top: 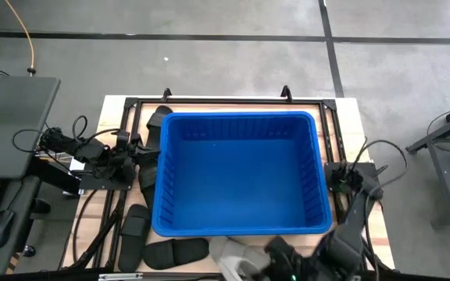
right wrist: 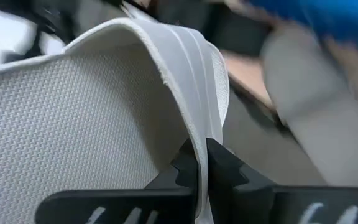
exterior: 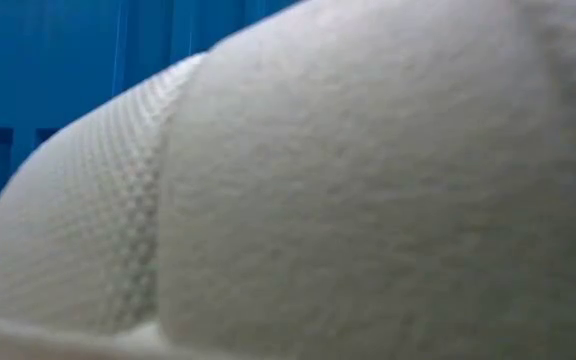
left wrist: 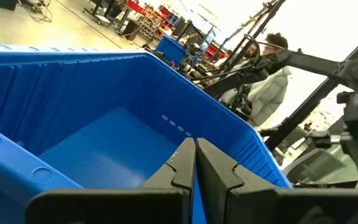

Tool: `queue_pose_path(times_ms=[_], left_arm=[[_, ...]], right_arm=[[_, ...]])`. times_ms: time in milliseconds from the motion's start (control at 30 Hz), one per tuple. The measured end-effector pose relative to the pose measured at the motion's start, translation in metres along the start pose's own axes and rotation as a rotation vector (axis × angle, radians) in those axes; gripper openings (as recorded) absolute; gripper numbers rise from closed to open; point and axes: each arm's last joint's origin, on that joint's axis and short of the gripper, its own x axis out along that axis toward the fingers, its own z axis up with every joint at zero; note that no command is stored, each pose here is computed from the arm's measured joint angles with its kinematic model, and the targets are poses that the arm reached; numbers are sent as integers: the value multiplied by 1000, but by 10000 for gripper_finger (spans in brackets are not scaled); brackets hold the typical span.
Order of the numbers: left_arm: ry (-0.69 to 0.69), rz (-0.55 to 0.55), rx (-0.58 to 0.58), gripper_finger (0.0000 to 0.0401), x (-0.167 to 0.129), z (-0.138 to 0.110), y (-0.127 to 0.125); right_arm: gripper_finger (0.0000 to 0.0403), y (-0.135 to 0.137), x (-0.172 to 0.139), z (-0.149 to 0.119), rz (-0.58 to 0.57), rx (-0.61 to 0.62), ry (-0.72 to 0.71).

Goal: Pick and place slides into bin
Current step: Put the gray slide into the blue organizer bin

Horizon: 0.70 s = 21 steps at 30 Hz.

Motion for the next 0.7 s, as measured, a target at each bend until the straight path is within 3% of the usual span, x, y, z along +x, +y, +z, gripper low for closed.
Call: queue_pose_path(times_ms=[300,700], left_arm=[[30,-42,-3,5,0,-1,-1],[40,-65,-5,5,0,-1,-2]], right_arm=[[0,5,-17,81,6,-166,-133],[0,-49,-41,182,-406,-372,4]])
